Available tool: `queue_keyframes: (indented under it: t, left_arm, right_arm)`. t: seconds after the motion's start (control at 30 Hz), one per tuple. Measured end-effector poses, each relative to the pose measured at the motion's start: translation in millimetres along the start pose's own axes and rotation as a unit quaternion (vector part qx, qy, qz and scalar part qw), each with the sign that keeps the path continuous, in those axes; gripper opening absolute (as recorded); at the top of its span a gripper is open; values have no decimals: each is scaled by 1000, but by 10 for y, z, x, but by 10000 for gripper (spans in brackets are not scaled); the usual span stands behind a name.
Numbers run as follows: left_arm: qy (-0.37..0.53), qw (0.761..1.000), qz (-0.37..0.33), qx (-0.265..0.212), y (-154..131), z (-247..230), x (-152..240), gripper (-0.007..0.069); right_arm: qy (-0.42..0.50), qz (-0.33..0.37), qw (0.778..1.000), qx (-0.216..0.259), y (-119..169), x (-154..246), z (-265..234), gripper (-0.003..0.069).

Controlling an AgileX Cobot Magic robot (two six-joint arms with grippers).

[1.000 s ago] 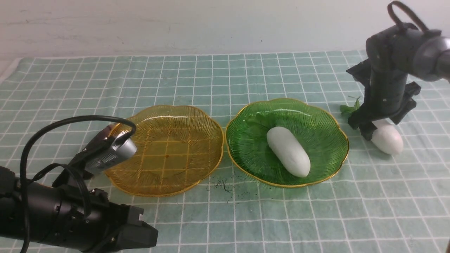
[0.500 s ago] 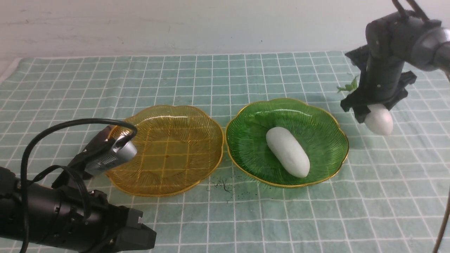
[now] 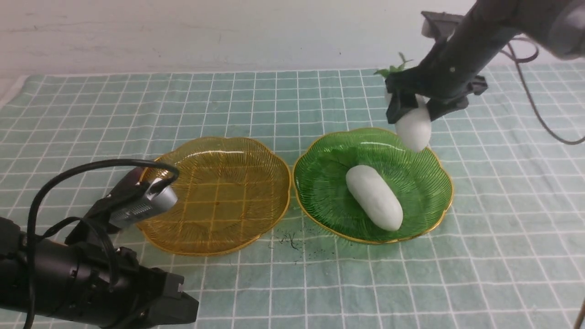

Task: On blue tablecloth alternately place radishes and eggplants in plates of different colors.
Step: 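Place the white radish on the plate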

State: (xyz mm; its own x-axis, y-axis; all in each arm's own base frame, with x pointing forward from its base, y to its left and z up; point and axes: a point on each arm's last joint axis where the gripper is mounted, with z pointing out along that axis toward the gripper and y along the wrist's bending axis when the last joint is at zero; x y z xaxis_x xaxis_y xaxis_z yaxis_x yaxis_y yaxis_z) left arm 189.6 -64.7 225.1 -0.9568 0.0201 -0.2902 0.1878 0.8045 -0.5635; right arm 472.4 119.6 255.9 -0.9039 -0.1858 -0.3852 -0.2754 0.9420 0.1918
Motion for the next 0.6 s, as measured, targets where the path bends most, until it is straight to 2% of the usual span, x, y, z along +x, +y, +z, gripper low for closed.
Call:
queue_keyframes:
  t: [0.2, 0.4, 0.57, 0.6]
  left_arm:
    - [6, 1000, 10, -11, 20, 0, 11, -3]
    - [5, 1000, 10, -13, 24, 1, 8, -3]
    - [-4, 1000, 11, -19, 35, 0, -8, 1]
    - [-4, 1000, 11, -19, 35, 0, -8, 1]
  right_arm:
    - [39, -42, 998, 41, 20, 67, 343, 474]
    - [48, -22, 997, 63, -32, 88, 425, 474]
    - [48, 0, 997, 64, -29, 94, 427, 596]
    - [47, 4, 997, 65, -28, 96, 423, 602]
